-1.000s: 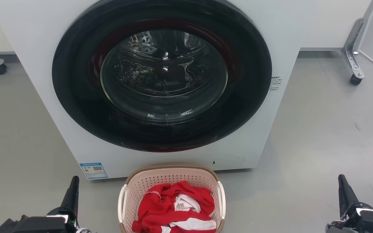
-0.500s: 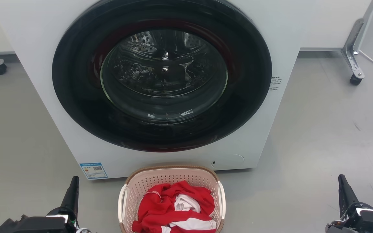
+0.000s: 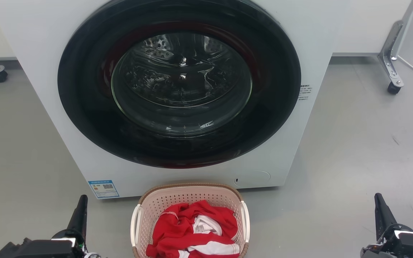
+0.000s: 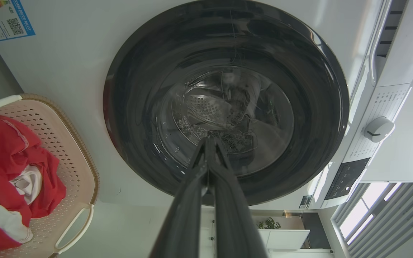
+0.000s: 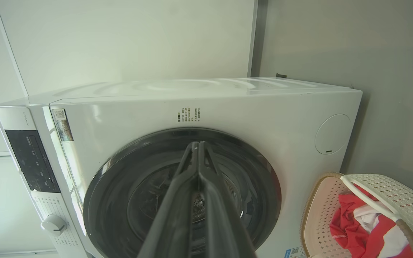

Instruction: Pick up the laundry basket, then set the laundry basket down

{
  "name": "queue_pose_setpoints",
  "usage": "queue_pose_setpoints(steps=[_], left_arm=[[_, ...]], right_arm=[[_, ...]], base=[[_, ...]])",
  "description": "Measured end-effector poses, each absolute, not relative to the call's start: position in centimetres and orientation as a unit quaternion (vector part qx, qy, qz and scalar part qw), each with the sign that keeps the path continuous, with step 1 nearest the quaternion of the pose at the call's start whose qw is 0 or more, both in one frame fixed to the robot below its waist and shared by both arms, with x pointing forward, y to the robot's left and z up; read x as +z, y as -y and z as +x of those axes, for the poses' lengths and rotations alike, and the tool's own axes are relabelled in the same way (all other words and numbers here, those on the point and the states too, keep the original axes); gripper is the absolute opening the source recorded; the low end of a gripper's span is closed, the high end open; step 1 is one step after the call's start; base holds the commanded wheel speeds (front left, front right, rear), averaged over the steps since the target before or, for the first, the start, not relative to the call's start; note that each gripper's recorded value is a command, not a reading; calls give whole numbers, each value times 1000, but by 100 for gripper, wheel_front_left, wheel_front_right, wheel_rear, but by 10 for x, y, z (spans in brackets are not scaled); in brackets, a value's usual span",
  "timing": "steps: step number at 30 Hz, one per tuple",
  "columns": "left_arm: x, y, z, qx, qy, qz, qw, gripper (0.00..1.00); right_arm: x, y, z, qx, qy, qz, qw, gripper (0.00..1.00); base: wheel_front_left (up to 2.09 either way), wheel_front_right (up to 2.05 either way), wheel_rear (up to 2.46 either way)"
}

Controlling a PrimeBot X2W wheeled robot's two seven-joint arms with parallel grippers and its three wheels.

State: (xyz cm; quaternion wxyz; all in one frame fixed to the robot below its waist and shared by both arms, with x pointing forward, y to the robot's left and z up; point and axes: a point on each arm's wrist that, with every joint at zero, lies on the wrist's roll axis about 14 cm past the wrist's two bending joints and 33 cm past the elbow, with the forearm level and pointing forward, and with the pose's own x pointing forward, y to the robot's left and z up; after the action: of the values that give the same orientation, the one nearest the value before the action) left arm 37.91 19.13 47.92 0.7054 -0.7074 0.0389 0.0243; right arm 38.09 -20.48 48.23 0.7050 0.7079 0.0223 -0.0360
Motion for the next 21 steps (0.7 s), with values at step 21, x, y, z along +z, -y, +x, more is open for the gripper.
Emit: queue_pose_setpoints(steps=[21], left_arm=[[479,-191,379,24,-39,-707,705,0]], right_arm=[[482,205,381,-36,-22,708,705,0]], base=[[0,0,0]])
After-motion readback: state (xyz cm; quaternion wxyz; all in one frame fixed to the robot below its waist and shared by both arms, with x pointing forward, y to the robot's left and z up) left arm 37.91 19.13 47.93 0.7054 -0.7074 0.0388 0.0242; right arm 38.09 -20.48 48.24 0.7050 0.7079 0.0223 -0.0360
